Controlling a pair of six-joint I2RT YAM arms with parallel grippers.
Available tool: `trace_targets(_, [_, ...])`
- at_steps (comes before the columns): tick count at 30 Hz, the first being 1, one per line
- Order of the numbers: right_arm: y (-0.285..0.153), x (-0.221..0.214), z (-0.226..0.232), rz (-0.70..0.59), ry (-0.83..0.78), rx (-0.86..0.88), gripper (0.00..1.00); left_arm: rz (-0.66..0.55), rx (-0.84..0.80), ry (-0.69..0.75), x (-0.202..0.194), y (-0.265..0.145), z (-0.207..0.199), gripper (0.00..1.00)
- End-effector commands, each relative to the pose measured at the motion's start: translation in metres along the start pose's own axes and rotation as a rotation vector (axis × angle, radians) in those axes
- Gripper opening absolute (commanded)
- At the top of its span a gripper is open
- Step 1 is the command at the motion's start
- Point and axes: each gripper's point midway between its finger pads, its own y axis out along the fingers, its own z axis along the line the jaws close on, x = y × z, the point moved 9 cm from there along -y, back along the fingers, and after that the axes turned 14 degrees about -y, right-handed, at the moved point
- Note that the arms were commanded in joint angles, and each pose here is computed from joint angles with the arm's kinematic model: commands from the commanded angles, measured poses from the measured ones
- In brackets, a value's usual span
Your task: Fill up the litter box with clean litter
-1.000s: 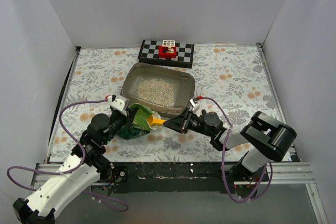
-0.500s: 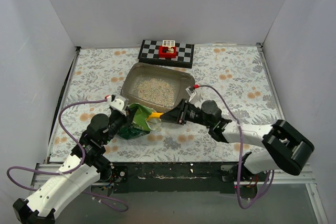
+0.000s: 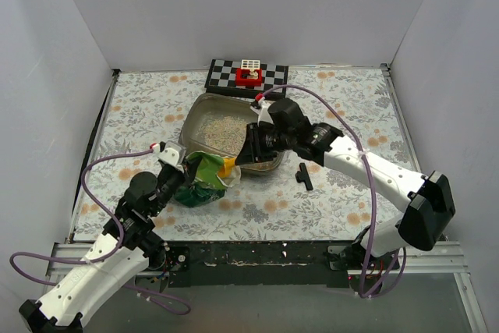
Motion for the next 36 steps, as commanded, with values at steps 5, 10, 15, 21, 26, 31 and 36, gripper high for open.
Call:
trace_targets(5, [-0.011, 0.024, 0.007, 0.197, -0.115, -0.092, 0.01, -0.032, -0.019, -0.013, 0.004, -0.004, -0.003, 0.00])
trace_targets(10, [0.013, 0.027, 0.010, 0.261, -0.107, -0.045, 0.01, -0.038, -0.019, -0.014, 0.006, -0.005, -0.003, 0.00])
trace_targets(15, [0.046, 0.020, 0.002, 0.299, -0.063, 0.002, 0.01, -0.043, -0.021, -0.016, 0.005, -0.006, -0.003, 0.00])
trace_targets(21, [0.076, 0.001, -0.005, 0.300, 0.023, 0.117, 0.01, -0.041, -0.025, -0.017, 0.005, -0.006, -0.004, 0.00])
trace_targets(26, [0.088, -0.020, -0.013, 0.248, 0.109, 0.249, 0.01, -0.045, -0.029, -0.018, 0.006, -0.006, -0.004, 0.00])
trace_targets(31, [0.088, -0.044, -0.022, 0.120, 0.189, 0.434, 0.01, -0.041, -0.031, -0.016, 0.005, -0.006, -0.004, 0.00])
trace_targets(36, [0.084, -0.051, -0.020, 0.003, 0.221, 0.532, 0.01, -0.032, -0.035, -0.015, 0.004, -0.005, -0.004, 0.00])
